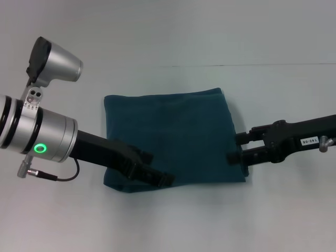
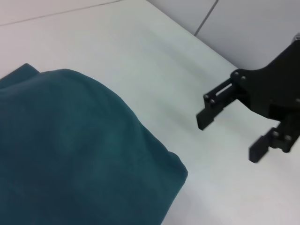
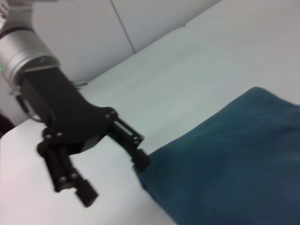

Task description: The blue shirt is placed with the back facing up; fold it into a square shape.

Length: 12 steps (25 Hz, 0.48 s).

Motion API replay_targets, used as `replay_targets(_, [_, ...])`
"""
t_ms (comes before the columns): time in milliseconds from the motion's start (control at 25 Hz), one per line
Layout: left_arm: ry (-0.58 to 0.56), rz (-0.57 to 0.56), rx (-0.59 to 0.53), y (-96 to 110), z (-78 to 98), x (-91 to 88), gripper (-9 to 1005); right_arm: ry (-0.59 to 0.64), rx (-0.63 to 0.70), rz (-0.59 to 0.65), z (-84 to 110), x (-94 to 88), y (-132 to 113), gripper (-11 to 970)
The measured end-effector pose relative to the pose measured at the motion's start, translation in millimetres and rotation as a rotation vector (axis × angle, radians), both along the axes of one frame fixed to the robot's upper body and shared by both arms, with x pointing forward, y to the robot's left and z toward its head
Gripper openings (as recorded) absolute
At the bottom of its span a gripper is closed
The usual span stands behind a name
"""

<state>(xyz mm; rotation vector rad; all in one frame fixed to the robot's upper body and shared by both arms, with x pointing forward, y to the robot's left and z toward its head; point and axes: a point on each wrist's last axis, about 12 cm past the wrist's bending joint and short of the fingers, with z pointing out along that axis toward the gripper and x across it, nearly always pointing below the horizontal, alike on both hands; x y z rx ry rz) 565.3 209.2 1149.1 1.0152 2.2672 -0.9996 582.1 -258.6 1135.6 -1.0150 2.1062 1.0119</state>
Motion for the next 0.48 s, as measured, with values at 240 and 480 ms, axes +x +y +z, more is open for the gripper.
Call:
replay_targets(240, [-0.001,0.011,0.001,1.2,0.1,0.8,933,-0.019,-0.009,-0.017,-0.7,4.4,3.9,798])
replay_targets(480, [-0.004,0.018,0.000,3.0,0.7,1.8,933,-0.024,-0.005,-0.021,-0.6,5.6,6.7,797])
